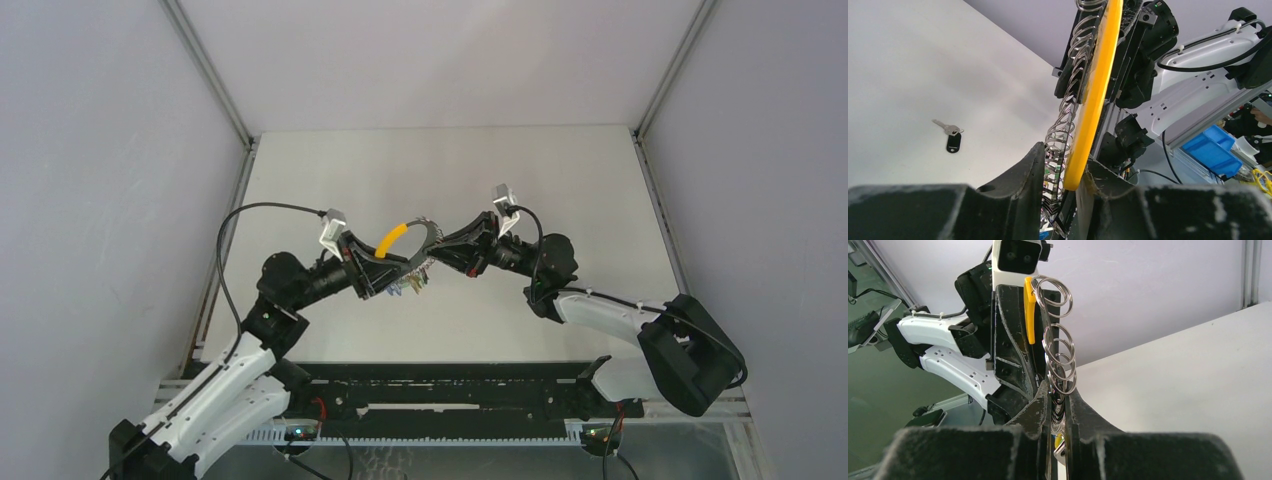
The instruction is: Put the keys on the keyring
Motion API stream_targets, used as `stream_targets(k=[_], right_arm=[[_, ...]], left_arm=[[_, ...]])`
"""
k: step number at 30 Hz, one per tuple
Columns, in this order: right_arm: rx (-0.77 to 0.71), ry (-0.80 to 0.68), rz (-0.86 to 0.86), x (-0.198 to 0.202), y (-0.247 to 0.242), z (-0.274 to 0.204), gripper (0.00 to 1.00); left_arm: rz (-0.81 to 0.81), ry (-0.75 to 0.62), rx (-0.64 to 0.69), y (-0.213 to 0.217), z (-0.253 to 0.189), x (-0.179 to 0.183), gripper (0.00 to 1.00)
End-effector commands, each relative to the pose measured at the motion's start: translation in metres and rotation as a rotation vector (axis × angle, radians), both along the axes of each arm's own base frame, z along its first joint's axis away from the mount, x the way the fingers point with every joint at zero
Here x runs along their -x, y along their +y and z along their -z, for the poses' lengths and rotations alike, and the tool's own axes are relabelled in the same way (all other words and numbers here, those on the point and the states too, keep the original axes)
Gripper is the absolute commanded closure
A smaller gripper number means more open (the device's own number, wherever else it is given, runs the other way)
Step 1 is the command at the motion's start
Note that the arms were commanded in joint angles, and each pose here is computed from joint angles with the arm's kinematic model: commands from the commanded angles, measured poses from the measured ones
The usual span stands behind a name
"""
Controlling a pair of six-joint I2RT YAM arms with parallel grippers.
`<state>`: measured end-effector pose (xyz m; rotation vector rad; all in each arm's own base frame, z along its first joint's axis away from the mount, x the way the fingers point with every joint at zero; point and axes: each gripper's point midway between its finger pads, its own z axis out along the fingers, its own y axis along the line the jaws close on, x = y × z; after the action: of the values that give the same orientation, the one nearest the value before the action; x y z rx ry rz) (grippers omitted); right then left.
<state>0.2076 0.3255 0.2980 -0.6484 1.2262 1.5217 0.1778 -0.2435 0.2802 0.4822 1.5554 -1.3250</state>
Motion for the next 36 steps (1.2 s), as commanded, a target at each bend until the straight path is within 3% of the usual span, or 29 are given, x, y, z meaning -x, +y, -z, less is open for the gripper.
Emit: stream_targets(k=[1, 6, 7, 11, 16, 21, 31, 36], right_arm=[[-0.066, -0.049, 0.004, 0.004, -0.002, -0.02, 1.0], [-0.064, -0.052, 0.007, 0.004, -0.001, -0.019, 1.0], [-0.06, -0.056, 0.006, 0.003, -0.001, -0.017, 1.0], [-0.028, -0.072, 0.026, -0.002, -0.003, -0.012, 0.99], [0.059, -0.108, 0.109, -0.011, -0.009, 0.002, 0.76], [0.137, -0.174, 0.199, -0.017, -0.018, 0.01, 0.63], [0.214, -0.352, 0.38, -0.011, -0.025, 0.012, 0.66], [0.233, -0.441, 0.387, 0.004, -0.015, 0.012, 0.66]], left_arm=[[0.035, -0.045, 0.041, -0.002, -0.014, 0.005, 0.72], [0.046, -0.056, 0.041, -0.003, -0.018, 0.007, 0.99], [0.045, -0.061, 0.034, -0.002, -0.019, 0.007, 1.0], [0.01, -0.095, -0.036, 0.005, -0.023, 0.007, 1.0], [-0.036, -0.126, -0.162, 0.018, -0.027, 0.008, 1.0], [-0.048, -0.156, -0.239, 0.024, -0.038, 0.008, 1.0], [-0.063, -0.177, -0.264, 0.026, -0.044, 0.003, 1.0], [-0.078, -0.18, -0.28, 0.028, -0.044, 0.001, 1.0]])
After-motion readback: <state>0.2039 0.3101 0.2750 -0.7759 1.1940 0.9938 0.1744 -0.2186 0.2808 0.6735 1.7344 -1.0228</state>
